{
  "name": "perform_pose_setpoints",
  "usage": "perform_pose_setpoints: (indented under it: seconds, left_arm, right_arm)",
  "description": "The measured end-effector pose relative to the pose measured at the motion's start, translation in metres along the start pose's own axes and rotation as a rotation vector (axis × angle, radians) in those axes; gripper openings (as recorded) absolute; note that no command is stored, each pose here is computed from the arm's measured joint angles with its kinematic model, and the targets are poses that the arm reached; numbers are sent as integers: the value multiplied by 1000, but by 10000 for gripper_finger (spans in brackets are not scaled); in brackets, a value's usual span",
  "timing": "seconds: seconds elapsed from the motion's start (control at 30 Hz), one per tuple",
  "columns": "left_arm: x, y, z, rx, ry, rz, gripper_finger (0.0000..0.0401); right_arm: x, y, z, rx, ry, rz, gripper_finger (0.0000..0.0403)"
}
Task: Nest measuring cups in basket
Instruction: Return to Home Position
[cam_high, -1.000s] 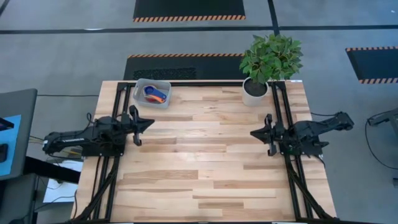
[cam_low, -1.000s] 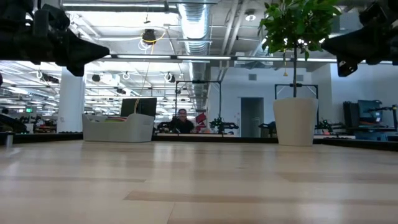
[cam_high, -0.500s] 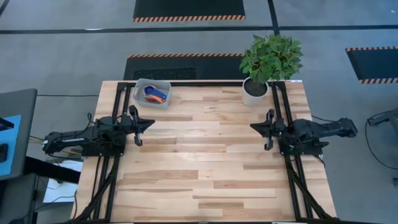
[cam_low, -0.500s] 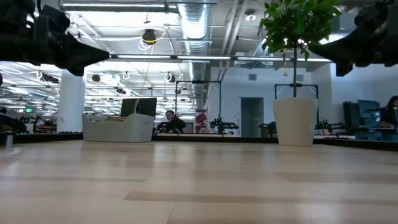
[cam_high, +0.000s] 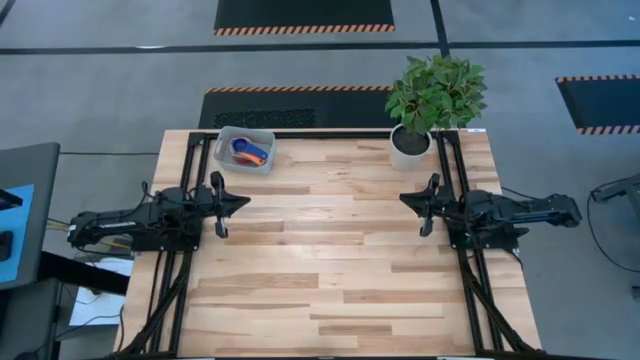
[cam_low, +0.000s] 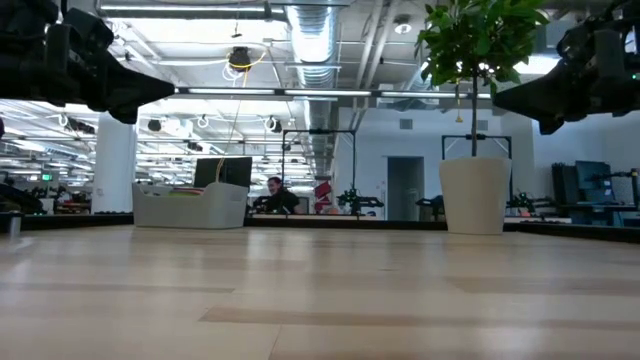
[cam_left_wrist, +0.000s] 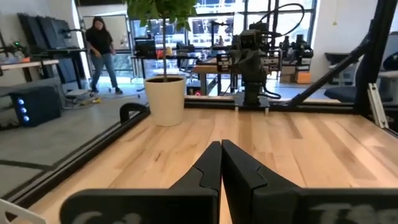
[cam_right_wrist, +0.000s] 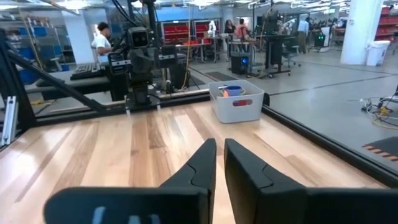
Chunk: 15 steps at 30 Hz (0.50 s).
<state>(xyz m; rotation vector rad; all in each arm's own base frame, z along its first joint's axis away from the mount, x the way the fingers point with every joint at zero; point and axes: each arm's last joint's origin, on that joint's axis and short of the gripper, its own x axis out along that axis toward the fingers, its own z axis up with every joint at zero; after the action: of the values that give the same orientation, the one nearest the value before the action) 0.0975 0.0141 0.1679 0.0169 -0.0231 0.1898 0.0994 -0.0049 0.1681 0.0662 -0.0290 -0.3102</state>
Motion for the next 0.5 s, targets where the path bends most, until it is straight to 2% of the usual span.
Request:
perform_pose_setpoints:
  seconds: [0.03, 0.17, 0.23, 0.33, 0.5]
  left_arm:
    - [0, 0, 0, 4, 0, 0, 0]
    - [0, 0, 0, 203, 0, 10, 0]
    - [0, 0, 0, 253, 0, 10, 0]
    - [0, 0, 0, 258, 0, 10, 0]
    - [0, 0, 0, 203, -1, 10, 0]
  right_arm:
    - [0, 0, 0, 0, 1, 0, 60]
    - [0, 0, 0, -1, 2, 0, 60]
    - [0, 0, 0, -2, 3, 1, 60]
    - [0, 0, -1, -3, 4, 1, 60]
    - [0, 0, -1, -4, 5, 1, 60]
